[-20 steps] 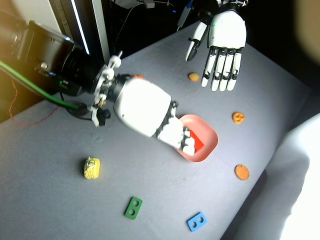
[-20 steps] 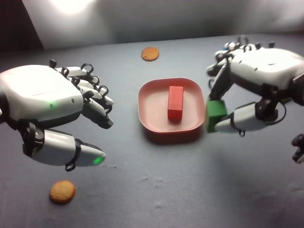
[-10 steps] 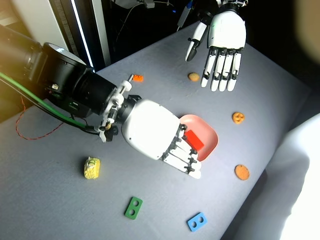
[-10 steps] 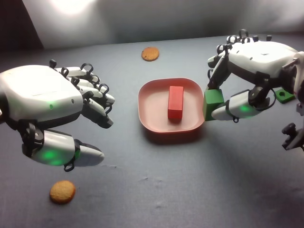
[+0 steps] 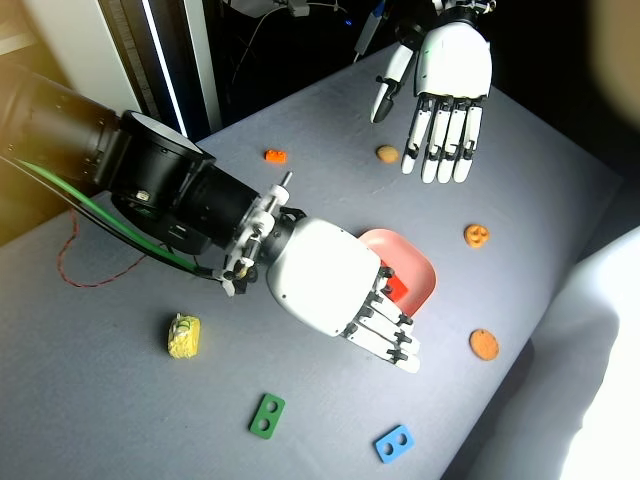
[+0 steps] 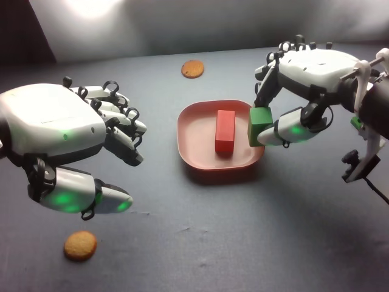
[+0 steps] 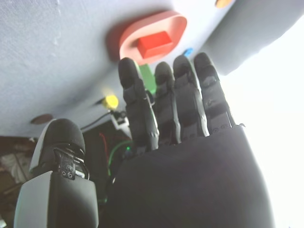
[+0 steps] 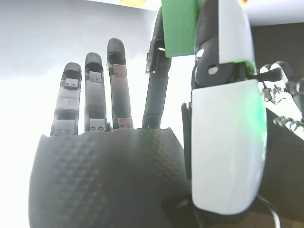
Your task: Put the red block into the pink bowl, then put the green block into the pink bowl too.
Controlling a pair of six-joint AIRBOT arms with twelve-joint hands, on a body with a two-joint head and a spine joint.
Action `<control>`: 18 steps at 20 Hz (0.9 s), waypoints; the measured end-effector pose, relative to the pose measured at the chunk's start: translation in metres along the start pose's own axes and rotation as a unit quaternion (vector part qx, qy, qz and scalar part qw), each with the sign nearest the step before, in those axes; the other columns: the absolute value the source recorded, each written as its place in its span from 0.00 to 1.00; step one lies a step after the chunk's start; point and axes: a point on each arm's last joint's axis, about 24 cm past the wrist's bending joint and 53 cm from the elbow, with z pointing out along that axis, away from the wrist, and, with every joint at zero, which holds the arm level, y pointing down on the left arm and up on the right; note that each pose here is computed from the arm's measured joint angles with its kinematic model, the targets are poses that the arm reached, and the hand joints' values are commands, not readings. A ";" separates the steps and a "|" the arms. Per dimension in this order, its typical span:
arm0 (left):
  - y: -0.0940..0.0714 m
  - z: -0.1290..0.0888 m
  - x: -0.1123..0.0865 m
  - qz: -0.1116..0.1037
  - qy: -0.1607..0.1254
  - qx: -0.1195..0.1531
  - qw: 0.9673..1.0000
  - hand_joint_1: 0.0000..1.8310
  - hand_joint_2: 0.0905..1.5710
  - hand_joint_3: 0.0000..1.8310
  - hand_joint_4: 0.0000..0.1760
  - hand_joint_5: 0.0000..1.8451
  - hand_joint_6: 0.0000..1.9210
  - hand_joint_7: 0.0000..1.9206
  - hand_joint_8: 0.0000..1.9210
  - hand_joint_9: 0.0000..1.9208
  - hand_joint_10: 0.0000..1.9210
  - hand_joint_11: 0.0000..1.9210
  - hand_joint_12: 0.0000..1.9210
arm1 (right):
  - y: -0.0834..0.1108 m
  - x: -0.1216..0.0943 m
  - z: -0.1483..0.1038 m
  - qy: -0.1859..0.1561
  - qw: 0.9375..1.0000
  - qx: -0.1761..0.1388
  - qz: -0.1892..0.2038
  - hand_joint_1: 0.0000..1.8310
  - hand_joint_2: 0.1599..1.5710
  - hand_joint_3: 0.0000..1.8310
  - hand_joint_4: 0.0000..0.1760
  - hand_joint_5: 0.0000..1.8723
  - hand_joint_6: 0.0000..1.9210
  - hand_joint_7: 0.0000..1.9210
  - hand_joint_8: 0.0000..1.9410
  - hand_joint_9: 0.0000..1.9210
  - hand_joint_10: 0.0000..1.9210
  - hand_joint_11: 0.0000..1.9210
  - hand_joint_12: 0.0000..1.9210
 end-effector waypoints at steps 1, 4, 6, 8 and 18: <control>0.000 0.000 0.000 0.000 0.000 0.000 1.000 0.11 0.77 0.00 0.00 0.35 0.00 0.17 0.00 0.12 0.00 0.00 0.16 | -0.001 -0.002 0.001 -0.002 1.000 0.000 0.000 0.61 0.60 0.00 0.46 0.65 0.30 0.21 0.00 0.09 0.00 0.00 0.00; 0.003 0.000 -0.001 0.001 -0.001 -0.002 1.000 0.11 0.77 0.00 0.00 0.35 0.00 0.18 0.00 0.13 0.00 0.00 0.19 | -0.002 -0.002 0.004 -0.003 1.000 0.002 0.000 0.61 0.60 0.00 0.64 0.66 0.29 0.22 0.00 0.09 0.00 0.00 0.00; 0.002 0.000 -0.001 0.001 -0.001 -0.002 1.000 0.09 0.77 0.00 0.00 0.34 0.00 0.16 0.00 0.12 0.00 0.00 0.15 | -0.003 0.001 0.008 0.000 1.000 0.003 -0.001 0.61 0.60 0.00 0.49 0.65 0.30 0.24 0.01 0.09 0.00 0.00 0.00; 0.003 0.000 -0.001 0.001 -0.001 -0.003 1.000 0.12 0.76 0.00 0.00 0.35 0.00 0.17 0.00 0.12 0.00 0.00 0.16 | -0.002 0.004 0.012 0.003 1.000 0.002 0.000 0.61 0.61 0.00 0.52 0.64 0.32 0.25 0.00 0.08 0.00 0.00 0.00; 0.003 0.000 -0.001 0.002 -0.001 -0.003 1.000 0.10 0.76 0.00 0.00 0.34 0.00 0.17 0.00 0.13 0.00 0.00 0.20 | 0.017 0.002 0.020 0.002 1.000 -0.015 0.004 0.60 0.61 0.00 0.71 0.64 0.32 0.22 0.00 0.09 0.00 0.00 0.00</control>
